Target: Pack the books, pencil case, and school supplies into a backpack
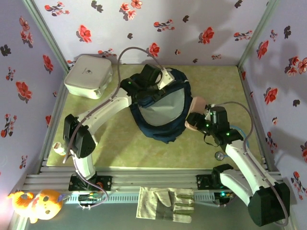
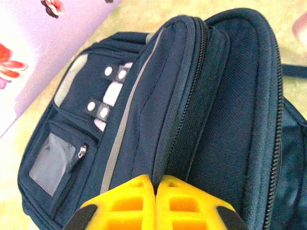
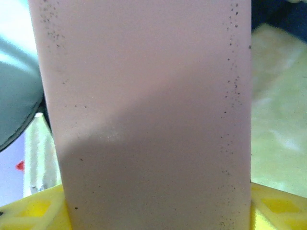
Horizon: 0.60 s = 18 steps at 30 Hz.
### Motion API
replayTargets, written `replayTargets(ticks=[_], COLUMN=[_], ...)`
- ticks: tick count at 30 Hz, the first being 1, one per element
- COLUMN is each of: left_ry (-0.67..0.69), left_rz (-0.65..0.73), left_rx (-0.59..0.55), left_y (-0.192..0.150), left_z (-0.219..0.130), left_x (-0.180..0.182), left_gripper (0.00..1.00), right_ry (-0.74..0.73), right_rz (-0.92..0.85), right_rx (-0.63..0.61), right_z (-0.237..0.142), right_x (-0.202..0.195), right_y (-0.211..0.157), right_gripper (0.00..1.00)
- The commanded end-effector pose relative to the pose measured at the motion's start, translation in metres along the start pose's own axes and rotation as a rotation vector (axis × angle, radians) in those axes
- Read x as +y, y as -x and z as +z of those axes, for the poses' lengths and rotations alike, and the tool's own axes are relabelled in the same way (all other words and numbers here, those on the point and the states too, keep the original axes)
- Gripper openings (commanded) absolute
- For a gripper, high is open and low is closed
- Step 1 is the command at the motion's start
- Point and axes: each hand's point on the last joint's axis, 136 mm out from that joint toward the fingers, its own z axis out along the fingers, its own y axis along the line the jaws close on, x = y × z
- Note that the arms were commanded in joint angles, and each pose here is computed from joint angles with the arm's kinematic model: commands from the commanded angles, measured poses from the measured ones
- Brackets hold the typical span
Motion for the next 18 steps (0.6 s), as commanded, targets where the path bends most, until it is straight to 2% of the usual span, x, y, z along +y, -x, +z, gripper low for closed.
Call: replayTargets(ticks=[1,9,18], left_ry=[0.077,0.066,0.066], left_rz=[-0.082,-0.106,-0.187], left_rx=[-0.244,-0.326,-0.364], left_y=[0.076,0.095,0.104], left_z=[-0.028,-0.041,-0.05], left_x=[0.018,0.009,0.014], left_gripper=[0.0,0.0,0.0], right_ry=[0.147,0.152,0.119], right_rz=[-0.042,-0.081,-0.024], right_rx=[-0.03,0.068,0.059], right_z=[-0.005,0.045,0.12], right_x=[0.048,0.079,0.108], right_y=[0.014,-0.002,0.02], right_gripper=[0.59,0.58,0.57])
